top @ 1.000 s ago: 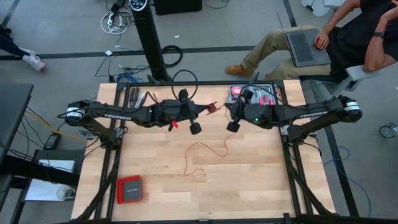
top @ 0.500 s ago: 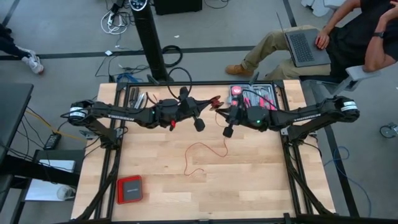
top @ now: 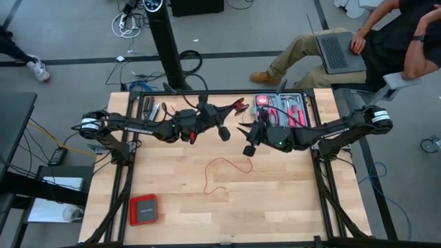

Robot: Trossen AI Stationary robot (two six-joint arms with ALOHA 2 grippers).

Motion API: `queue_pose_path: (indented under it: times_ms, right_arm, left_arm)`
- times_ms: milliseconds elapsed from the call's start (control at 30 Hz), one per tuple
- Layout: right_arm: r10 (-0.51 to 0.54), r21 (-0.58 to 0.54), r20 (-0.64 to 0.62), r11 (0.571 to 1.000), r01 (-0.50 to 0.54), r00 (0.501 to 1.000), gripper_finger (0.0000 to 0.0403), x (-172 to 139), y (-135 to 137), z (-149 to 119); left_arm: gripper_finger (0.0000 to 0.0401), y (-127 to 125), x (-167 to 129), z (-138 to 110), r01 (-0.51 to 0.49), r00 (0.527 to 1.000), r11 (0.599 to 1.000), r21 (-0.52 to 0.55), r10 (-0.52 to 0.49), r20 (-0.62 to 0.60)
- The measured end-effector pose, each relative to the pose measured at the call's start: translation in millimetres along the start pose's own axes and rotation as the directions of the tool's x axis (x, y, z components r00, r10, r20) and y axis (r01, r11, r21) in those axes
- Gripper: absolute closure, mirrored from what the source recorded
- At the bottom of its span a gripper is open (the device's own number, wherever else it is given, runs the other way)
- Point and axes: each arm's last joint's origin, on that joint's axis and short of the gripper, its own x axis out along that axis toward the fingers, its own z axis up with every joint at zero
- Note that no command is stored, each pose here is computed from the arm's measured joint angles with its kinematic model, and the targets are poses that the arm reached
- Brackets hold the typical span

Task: Coil cords
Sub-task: Coil the red cable wire onto the black spool

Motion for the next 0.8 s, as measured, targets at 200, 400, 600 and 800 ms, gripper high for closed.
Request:
queue_pose_path:
  times_ms: [200, 400, 600, 800]
  right_arm:
    - [0.016, -0.026, -0.050, 1.000, -0.017, 0.999, 0.0349, -11, 9, -4]
    - [-0.122, -0.128, -0.081, 0.986, 0.111, 0.989, 0.0351, -30, 22, -6]
    - [-0.180, -0.184, -0.092, 0.970, 0.161, 0.979, 0.0351, -43, 27, -8]
    - [-0.189, -0.172, -0.147, 0.972, 0.163, 0.971, 0.0335, -44, 26, -17]
  left_arm:
    - [0.0401, 1, 0, 4, -0.018, 0.999, 1.000, -0.007, 0.018, 0.031]
    - [0.0401, 1, 0, 4, -0.026, 0.999, 1.000, -0.010, 0.026, 0.037]
    - [0.0401, 0, -1, 6, -0.021, 0.998, 1.000, -0.019, 0.022, 0.052]
    - [0.0401, -2, -2, 6, -0.013, 0.999, 1.000, -0.014, 0.014, 0.052]
